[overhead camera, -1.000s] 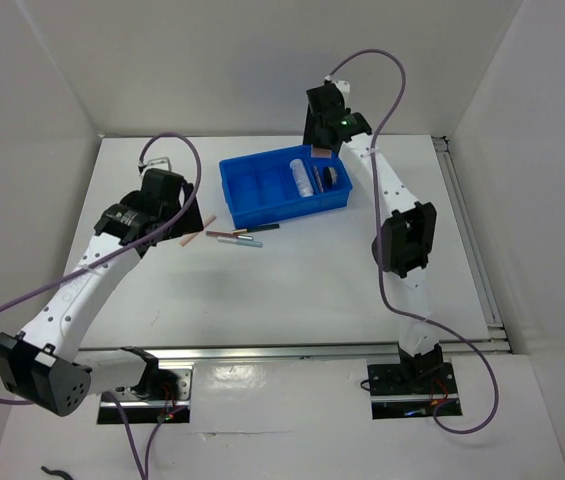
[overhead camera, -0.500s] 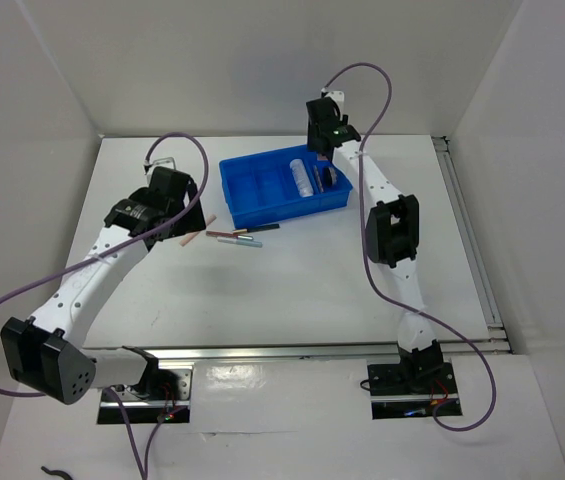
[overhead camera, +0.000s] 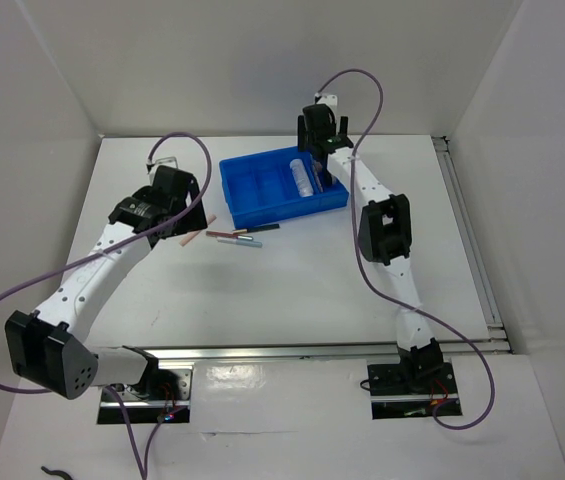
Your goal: Organize the makeup
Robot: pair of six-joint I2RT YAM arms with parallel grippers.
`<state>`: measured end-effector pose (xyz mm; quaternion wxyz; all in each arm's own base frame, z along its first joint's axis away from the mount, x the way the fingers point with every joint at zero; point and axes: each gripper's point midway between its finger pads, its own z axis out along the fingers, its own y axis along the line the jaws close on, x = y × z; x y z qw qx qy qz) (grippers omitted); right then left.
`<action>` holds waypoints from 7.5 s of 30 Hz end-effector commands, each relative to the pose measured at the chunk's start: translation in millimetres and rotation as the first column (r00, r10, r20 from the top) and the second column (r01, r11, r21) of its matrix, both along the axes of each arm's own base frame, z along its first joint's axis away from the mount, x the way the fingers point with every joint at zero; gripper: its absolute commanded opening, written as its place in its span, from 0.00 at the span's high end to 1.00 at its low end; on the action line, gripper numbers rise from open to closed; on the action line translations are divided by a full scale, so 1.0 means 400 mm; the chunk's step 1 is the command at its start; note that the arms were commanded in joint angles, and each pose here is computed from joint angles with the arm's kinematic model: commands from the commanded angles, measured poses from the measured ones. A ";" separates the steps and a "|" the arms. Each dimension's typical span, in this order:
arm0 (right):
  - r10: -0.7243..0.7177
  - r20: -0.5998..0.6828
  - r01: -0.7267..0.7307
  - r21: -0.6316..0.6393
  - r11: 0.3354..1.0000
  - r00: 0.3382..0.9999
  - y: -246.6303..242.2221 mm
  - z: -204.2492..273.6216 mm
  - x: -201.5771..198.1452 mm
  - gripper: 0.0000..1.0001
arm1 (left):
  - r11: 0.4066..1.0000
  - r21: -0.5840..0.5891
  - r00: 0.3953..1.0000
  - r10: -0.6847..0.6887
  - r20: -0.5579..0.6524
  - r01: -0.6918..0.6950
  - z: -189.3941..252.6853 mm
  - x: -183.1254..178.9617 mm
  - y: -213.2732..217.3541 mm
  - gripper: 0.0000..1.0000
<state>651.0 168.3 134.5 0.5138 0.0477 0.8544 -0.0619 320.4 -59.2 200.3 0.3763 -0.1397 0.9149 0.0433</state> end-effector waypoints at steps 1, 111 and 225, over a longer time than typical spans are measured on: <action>-0.018 0.093 0.016 0.023 1.000 0.995 -0.007 0.077 0.027 0.05 | 1.000 0.021 1.000 -0.001 0.021 0.001 0.007 0.017 0.007 0.00; 0.053 -0.149 -0.021 0.212 0.977 0.987 -0.110 0.230 -0.545 0.36 | 0.912 -0.391 0.991 -0.137 0.001 0.126 -0.067 0.517 -0.288 0.08; 0.770 -0.379 -0.820 0.049 0.570 0.513 0.583 -0.140 -0.865 0.37 | 0.748 -0.398 0.835 0.382 -0.397 -0.531 -0.404 0.033 -0.035 0.27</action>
